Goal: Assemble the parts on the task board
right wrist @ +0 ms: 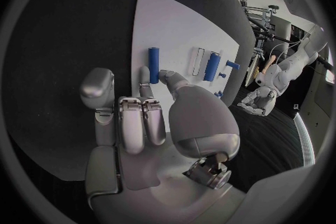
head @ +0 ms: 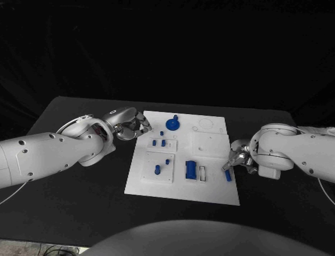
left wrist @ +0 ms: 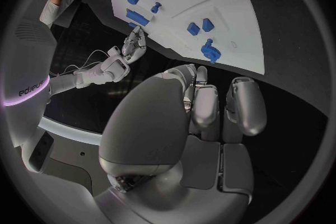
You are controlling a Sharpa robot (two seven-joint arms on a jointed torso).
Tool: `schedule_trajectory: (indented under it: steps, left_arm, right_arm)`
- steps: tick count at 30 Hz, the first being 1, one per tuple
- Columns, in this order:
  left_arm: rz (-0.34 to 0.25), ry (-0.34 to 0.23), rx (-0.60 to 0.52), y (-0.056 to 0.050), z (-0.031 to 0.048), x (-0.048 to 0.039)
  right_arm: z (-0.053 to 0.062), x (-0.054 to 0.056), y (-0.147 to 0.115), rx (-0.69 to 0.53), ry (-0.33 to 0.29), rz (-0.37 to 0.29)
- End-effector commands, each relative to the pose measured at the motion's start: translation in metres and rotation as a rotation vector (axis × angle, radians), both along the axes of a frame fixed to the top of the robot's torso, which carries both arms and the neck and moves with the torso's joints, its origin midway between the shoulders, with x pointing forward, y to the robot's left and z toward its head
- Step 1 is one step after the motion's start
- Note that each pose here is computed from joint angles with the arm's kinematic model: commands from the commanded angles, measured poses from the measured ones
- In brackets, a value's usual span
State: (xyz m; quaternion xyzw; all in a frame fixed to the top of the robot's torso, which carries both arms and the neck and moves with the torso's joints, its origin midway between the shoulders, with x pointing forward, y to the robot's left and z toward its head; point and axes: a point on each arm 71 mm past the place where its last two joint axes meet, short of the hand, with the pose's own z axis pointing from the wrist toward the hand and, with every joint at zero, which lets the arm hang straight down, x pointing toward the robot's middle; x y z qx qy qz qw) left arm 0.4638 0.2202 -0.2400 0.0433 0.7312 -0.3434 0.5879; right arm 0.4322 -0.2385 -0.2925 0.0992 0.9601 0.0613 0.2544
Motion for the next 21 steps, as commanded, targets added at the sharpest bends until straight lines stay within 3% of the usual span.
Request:
schedule_trajectory:
  steps: [1, 14, 21]
  left_arm:
    - [-0.005, 0.015, 0.002, -0.001, -0.0011, -0.0006]
    - [-0.006, 0.022, 0.007, -0.002, -0.0019, 0.0]
    - [-0.008, 0.028, 0.009, -0.002, -0.0024, 0.0001]
  right_arm:
    - [-0.001, -0.006, 0.004, 0.04, 0.028, -0.023]
    - [0.025, -0.004, 0.009, 0.078, -0.006, -0.012]
    - [0.029, -0.004, 0.021, 0.11, 0.009, -0.007]
